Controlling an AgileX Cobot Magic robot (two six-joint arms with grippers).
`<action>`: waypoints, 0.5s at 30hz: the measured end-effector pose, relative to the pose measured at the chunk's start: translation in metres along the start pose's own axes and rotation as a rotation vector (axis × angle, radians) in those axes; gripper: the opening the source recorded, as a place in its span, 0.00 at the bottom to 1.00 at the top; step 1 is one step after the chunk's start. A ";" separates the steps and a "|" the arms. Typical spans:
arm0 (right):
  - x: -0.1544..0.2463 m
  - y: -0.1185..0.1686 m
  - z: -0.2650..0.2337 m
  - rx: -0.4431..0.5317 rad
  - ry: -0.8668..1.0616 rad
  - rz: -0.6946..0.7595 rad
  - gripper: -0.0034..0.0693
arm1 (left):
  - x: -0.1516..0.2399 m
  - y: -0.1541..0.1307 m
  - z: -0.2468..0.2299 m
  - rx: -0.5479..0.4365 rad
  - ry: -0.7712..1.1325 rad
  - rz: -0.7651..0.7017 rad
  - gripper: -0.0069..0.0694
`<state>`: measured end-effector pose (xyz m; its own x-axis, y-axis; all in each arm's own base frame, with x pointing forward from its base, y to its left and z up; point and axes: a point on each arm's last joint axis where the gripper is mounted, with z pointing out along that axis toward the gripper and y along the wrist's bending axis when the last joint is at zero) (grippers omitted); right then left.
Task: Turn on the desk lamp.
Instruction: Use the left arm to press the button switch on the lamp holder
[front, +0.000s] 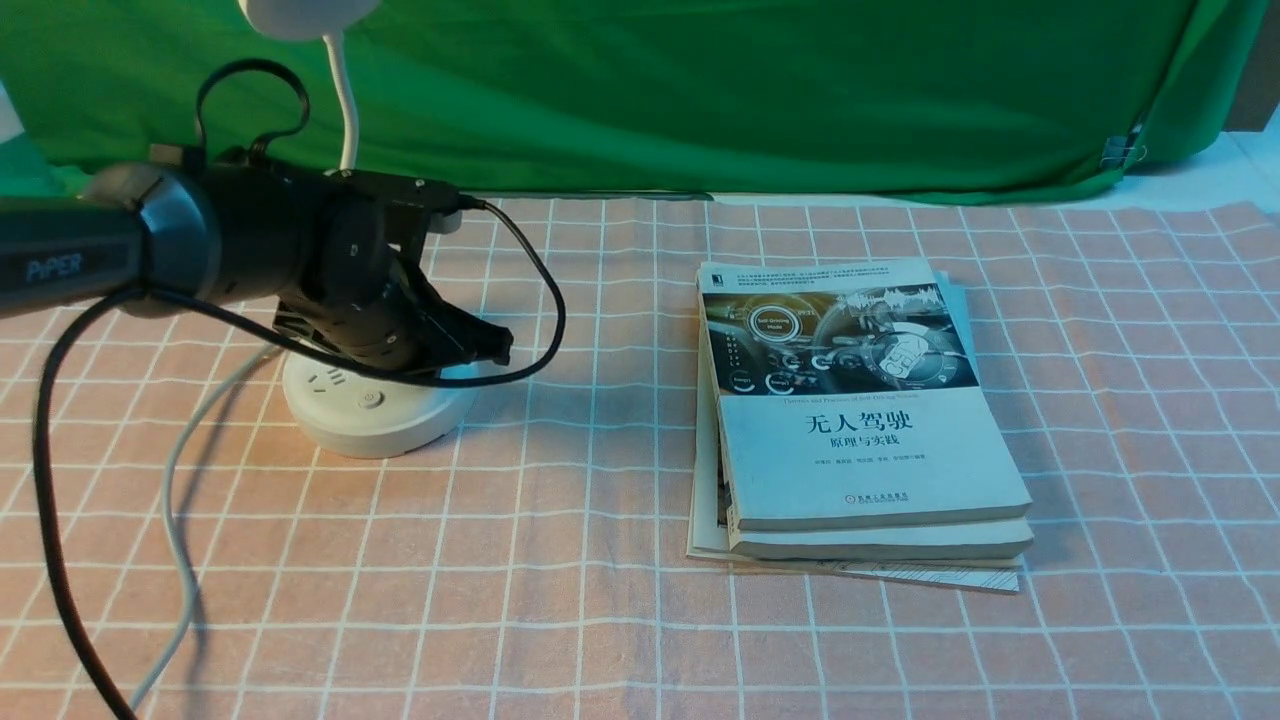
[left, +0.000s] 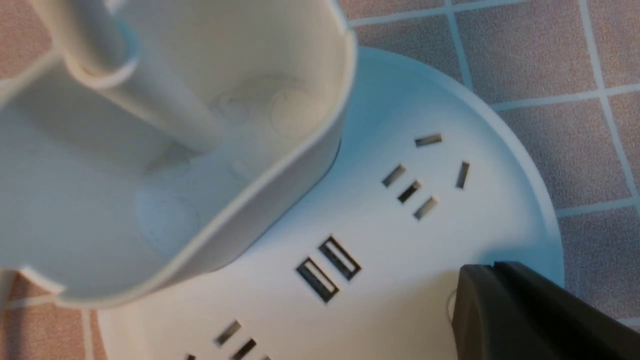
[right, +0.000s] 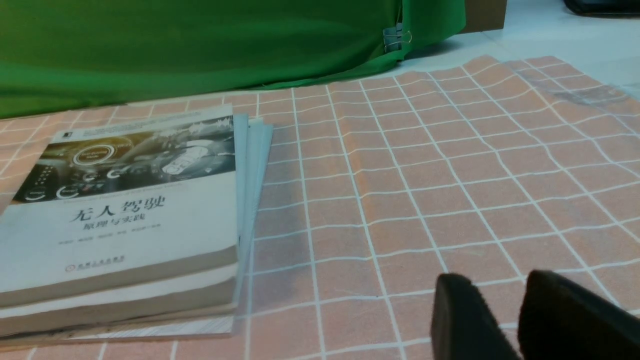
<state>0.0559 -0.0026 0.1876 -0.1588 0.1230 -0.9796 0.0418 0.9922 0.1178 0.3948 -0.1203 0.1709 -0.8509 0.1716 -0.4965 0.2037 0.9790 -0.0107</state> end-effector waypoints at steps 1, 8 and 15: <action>0.000 0.000 0.000 0.000 0.000 0.000 0.38 | -0.001 0.000 -0.002 0.000 -0.007 0.000 0.12; 0.000 0.000 0.000 0.000 0.000 0.000 0.38 | -0.005 0.000 -0.023 0.004 -0.047 -0.004 0.12; 0.000 0.000 0.000 0.000 0.000 0.000 0.38 | -0.010 0.002 -0.082 0.013 -0.076 -0.027 0.12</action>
<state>0.0559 -0.0026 0.1876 -0.1588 0.1230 -0.9796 0.0418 0.9922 0.1178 0.3641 -0.1111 0.2474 -0.8170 0.1355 -0.5605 0.1875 0.9816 -0.0360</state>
